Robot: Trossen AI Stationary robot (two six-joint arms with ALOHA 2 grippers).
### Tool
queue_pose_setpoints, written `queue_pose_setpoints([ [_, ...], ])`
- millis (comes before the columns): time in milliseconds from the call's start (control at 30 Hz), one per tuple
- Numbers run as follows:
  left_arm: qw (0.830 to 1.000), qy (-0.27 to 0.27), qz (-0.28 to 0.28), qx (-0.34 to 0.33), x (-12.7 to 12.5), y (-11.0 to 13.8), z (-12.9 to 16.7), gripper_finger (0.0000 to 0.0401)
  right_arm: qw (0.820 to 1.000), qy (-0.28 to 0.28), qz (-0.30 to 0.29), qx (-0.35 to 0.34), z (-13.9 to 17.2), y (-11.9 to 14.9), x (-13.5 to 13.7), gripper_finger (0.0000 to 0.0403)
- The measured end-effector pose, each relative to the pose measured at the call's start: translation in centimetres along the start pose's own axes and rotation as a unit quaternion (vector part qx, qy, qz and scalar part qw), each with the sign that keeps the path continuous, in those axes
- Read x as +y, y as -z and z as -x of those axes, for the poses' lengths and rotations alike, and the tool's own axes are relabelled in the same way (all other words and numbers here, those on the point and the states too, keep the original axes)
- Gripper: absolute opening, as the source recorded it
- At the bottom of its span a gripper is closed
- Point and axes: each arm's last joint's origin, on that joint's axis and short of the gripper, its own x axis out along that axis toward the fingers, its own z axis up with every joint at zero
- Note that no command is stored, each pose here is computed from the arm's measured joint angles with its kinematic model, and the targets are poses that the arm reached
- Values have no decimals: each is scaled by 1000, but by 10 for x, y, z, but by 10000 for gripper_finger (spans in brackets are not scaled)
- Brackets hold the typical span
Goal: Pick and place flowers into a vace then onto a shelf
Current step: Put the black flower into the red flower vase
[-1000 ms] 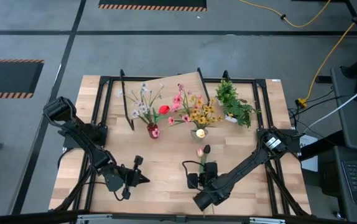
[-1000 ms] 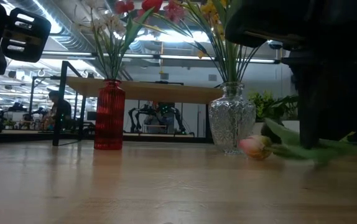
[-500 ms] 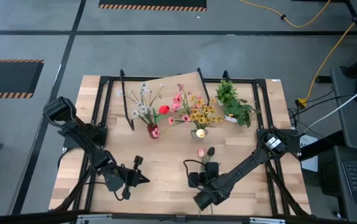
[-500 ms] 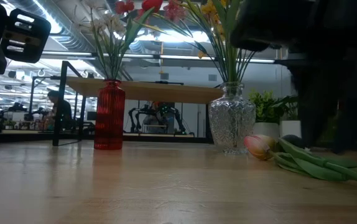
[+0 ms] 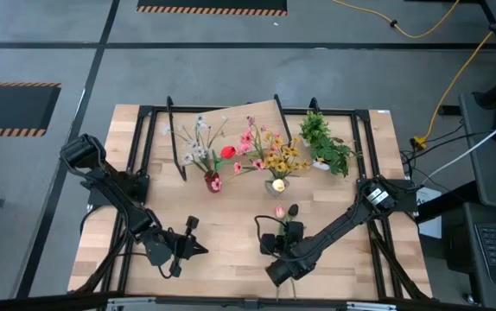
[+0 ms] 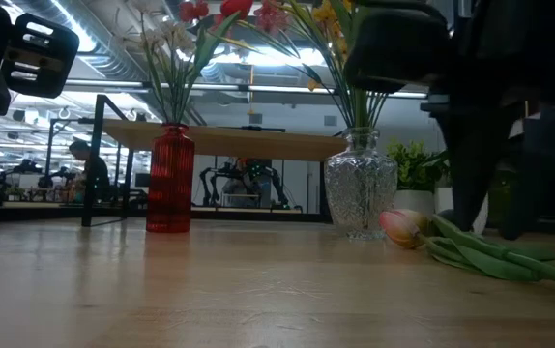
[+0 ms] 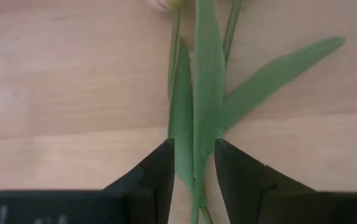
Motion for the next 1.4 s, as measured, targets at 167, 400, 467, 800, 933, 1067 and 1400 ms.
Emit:
queue_pose_setpoints([
  [167,1000,0,0,0,0,0,0,2,1000,8,-9,6,-13,-3,-1,117],
  [400,1000,0,-1,0,0,0,0,5,1000,4,-26,15,-26,-4,-7,117],
  [467,1000,0,-2,1,0,0,0,3,1000,2,-26,11,-27,-5,-8,117],
  [800,1000,0,-2,1,0,0,0,4,1000,4,1,12,-20,-3,-2,117],
  [933,1000,0,-2,1,0,0,0,2,1000,8,4,8,-17,-2,-4,117],
  [1067,1000,0,-2,1,0,0,0,5,1000,8,6,8,-16,0,-5,117],
  [1400,1000,0,-1,1,0,0,0,4,1000,-16,9,-13,-15,0,-5,117],
])
